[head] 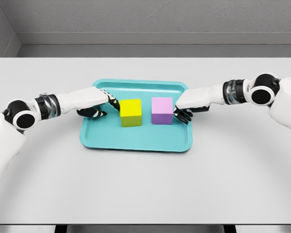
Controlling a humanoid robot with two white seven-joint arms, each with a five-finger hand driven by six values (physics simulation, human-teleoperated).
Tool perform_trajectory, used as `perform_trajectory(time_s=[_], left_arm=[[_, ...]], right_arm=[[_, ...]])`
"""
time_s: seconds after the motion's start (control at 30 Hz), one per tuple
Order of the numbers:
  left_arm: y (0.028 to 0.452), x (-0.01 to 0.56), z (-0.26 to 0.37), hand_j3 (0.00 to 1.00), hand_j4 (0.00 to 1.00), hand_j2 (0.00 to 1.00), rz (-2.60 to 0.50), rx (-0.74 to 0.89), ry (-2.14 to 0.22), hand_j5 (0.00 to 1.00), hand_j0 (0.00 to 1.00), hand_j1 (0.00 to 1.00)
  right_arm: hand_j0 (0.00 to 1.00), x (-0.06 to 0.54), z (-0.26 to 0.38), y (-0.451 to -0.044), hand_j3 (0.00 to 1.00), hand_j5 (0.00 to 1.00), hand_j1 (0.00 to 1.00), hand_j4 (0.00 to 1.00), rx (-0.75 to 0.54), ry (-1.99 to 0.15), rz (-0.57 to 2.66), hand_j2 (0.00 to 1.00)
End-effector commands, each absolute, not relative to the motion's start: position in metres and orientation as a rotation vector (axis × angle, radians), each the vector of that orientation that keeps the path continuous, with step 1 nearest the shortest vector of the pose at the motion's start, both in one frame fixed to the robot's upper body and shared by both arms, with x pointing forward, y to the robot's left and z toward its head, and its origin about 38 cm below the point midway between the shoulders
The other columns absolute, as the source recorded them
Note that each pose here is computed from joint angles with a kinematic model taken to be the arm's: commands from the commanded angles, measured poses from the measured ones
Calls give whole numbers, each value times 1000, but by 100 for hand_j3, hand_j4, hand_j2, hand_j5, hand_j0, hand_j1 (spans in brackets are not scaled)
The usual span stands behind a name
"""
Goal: Push two cubes
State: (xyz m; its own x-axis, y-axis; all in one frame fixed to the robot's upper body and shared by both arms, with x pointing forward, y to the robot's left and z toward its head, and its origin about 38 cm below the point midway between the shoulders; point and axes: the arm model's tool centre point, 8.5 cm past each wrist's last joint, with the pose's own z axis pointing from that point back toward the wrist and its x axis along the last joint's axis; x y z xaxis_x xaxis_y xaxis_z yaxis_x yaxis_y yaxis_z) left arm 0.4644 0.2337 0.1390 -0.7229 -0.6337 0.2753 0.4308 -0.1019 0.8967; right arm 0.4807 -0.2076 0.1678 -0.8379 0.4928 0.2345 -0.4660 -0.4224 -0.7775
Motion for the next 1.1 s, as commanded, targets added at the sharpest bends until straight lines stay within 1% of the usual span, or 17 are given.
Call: perform_trajectory(time_s=[0.0, 0.3, 0.53, 0.97, 1.07], left_arm=[[232, 464, 139, 61, 61, 61, -1897, 226, -1458, 61, 61, 61], [216, 465, 139, 60, 60, 60, -1930, 204, -1468, 60, 60, 60], [210, 465, 140, 60, 60, 60, -1928, 194, -1482, 60, 60, 60], [211, 470, 149, 59, 59, 59, -1929, 213, -1494, 59, 59, 59], [221, 471, 155, 59, 59, 59, -1914, 228, -1499, 59, 59, 59]], right_arm=[[11, 481, 168, -206, 11, 11, 11, 11, -35, -1227, 2251, 11], [11, 491, 160, -225, 11, 11, 11, 11, -76, -1163, 2215, 11], [11, 497, 160, -211, 11, 11, 11, 11, -69, -1169, 2219, 11], [11, 497, 159, -206, 11, 11, 11, 11, -72, -1166, 2236, 11], [11, 499, 162, -206, 11, 11, 11, 11, -78, -1170, 2237, 11]])
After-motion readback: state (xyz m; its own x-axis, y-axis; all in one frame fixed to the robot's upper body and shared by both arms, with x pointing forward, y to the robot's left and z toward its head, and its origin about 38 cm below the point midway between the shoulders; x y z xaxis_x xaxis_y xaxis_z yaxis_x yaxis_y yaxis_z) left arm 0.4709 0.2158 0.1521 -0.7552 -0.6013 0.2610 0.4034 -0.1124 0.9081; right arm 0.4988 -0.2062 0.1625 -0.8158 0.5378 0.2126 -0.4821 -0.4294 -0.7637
